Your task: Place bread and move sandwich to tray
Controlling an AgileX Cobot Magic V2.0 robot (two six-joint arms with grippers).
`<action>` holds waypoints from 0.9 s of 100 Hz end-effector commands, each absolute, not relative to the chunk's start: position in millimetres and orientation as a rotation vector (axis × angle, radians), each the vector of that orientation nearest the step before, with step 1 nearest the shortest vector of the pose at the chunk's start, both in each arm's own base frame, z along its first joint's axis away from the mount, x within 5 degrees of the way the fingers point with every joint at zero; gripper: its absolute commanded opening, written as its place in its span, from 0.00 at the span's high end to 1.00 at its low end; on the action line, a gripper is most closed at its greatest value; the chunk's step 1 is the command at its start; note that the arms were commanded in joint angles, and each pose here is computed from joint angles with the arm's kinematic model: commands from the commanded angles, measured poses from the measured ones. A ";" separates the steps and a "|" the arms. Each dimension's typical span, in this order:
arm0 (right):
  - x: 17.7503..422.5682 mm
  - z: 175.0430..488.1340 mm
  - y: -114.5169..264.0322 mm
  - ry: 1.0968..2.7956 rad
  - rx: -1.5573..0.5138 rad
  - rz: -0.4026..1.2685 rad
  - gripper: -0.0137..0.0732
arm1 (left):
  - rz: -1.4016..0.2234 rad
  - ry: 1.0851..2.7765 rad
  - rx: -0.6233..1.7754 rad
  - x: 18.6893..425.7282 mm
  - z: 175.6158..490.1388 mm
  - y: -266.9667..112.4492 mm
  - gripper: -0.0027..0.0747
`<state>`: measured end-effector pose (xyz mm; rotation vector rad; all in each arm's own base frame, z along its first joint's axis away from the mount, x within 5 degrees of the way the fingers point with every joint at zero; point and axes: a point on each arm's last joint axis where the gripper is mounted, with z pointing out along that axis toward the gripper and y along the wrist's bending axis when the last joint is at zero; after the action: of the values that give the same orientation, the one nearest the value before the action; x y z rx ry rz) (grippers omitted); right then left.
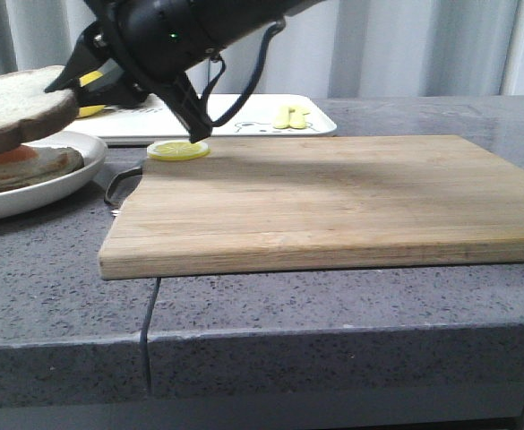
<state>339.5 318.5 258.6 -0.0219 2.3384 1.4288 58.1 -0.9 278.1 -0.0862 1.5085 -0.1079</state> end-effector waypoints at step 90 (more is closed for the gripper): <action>341.3 293.1 319.8 2.163 -0.121 1.381 0.52 | -0.122 1.419 -0.091 57.6 296.0 -0.7 0.99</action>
<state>346.2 326.2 240.6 -0.0862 2.3146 1.3383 58.1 -0.9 278.1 -0.0872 1.5091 -0.1093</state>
